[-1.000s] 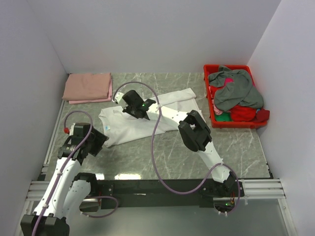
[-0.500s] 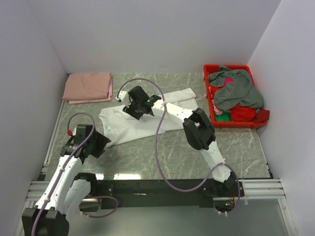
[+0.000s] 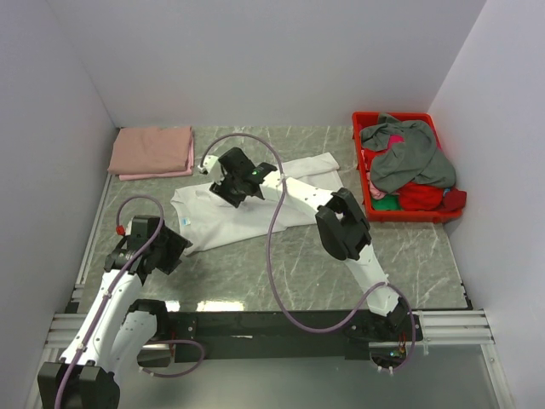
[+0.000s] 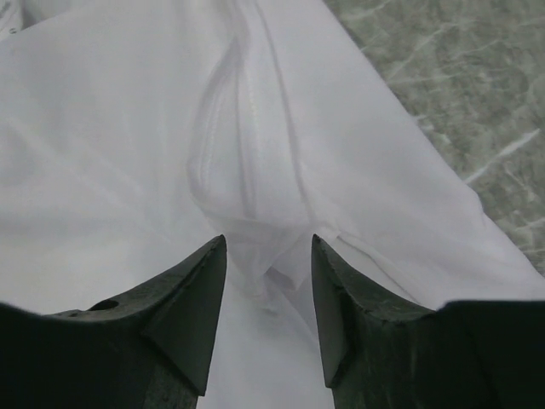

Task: Fold and stack the t-shirts
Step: Fold the tshirt

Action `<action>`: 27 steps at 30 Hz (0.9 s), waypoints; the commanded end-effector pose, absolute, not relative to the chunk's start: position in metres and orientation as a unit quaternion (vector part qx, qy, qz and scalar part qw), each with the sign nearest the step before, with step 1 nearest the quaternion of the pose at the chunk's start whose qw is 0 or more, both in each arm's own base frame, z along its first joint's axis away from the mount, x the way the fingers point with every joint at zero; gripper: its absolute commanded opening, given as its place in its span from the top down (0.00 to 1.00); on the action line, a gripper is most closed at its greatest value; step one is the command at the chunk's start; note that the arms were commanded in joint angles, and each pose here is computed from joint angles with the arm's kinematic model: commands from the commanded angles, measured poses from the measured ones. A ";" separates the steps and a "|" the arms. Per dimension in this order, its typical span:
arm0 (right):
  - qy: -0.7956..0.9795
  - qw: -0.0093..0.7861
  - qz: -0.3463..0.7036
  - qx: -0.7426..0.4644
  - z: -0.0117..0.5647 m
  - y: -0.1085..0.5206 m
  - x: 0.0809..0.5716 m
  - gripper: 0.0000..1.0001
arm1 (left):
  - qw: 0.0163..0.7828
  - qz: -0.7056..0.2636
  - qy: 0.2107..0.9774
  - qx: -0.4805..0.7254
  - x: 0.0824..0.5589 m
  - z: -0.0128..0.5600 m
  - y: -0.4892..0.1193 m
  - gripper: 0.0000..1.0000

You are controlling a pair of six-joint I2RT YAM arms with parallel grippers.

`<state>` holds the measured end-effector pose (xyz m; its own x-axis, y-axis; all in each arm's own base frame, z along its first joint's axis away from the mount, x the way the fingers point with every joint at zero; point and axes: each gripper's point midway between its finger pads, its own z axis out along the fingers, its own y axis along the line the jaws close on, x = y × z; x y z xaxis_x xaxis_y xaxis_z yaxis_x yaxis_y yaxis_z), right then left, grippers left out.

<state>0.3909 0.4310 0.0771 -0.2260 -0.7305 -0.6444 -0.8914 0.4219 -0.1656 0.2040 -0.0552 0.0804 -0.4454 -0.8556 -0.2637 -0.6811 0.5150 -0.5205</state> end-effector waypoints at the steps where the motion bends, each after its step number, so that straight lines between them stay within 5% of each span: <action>1: 0.782 0.379 0.077 -0.489 0.089 0.433 0.416 0.49 | 0.267 -0.182 0.826 -0.462 0.210 0.088 -0.055 0.36; 12: 0.783 0.380 0.086 -0.485 0.091 0.437 0.416 0.69 | 0.265 -0.180 0.827 -0.461 0.210 0.088 -0.055 0.36; 21: 0.765 0.389 0.141 -0.494 0.133 0.442 0.398 0.41 | 0.269 -0.181 0.827 -0.459 0.210 0.092 -0.055 0.36; 27: 0.767 0.351 0.167 -0.510 0.116 0.449 0.385 0.38 | 0.272 -0.183 0.827 -0.457 0.210 0.095 -0.055 0.36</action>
